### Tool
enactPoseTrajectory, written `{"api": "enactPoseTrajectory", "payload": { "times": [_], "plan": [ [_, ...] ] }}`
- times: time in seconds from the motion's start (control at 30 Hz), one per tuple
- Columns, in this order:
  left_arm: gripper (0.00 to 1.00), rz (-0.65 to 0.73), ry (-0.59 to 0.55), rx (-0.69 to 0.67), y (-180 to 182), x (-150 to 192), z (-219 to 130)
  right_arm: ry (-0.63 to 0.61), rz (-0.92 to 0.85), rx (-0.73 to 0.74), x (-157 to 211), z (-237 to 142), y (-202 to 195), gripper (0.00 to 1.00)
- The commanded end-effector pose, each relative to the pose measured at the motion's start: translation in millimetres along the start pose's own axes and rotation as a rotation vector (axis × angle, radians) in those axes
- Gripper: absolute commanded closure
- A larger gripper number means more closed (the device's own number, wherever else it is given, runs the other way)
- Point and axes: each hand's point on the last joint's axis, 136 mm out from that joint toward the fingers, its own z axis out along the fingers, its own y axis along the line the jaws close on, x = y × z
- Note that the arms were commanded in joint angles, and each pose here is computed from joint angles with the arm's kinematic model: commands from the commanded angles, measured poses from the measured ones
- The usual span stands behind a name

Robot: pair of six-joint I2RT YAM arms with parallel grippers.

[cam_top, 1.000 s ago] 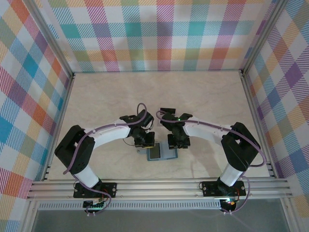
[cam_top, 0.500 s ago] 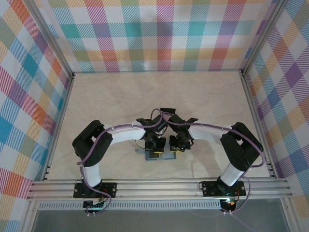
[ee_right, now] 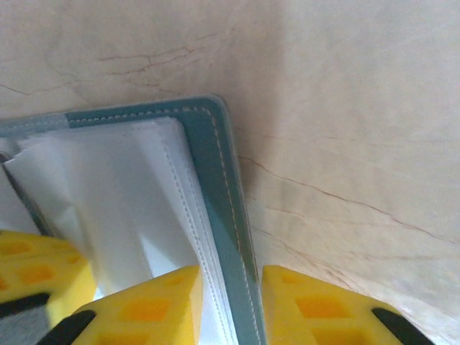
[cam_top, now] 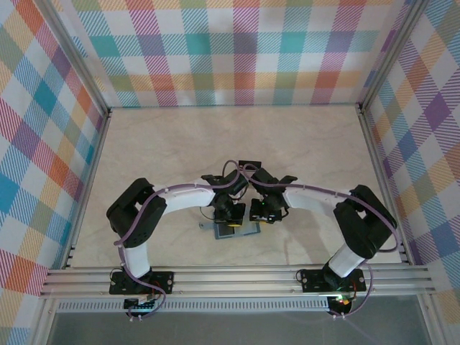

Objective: Take the credit cards out of the card holder

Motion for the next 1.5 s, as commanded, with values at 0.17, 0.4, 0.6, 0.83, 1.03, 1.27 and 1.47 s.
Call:
{"api": "enactPoseTrajectory", "payload": {
  "times": [0.17, 0.4, 0.6, 0.83, 1.03, 1.27, 1.47],
  "plan": [
    [0.93, 0.010, 0.016, 0.010, 5.2, 1.5, 9.1, -0.080, 0.012, -0.063, -4.6, -40.5, 14.8, 0.70],
    [0.91, 0.021, -0.095, 0.049, -3.3, -8.4, -35.8, -0.043, -0.002, -0.263, -6.9, -44.0, 57.4, 0.74],
    [0.91, -0.025, -0.142, 0.029, 20.0, -6.0, -57.8, 0.013, -0.008, -0.320, -9.6, -31.6, 75.4, 0.76],
    [0.91, -0.088, -0.137, 0.002, 56.4, 4.7, -58.6, 0.071, -0.023, -0.301, -11.5, -15.0, 80.2, 0.76],
    [0.91, -0.102, -0.121, -0.001, 65.0, 8.6, -51.1, 0.094, -0.052, -0.179, -12.1, -5.7, 63.2, 0.74],
    [0.92, -0.107, -0.088, -0.011, 69.4, 8.4, -34.7, 0.191, -0.117, -0.325, -1.3, 0.8, 90.8, 0.74],
    [0.92, -0.106, -0.066, -0.039, 76.0, 8.7, -25.5, 0.238, -0.124, -0.358, 3.6, 10.9, 96.0, 0.75]
  ]
}}
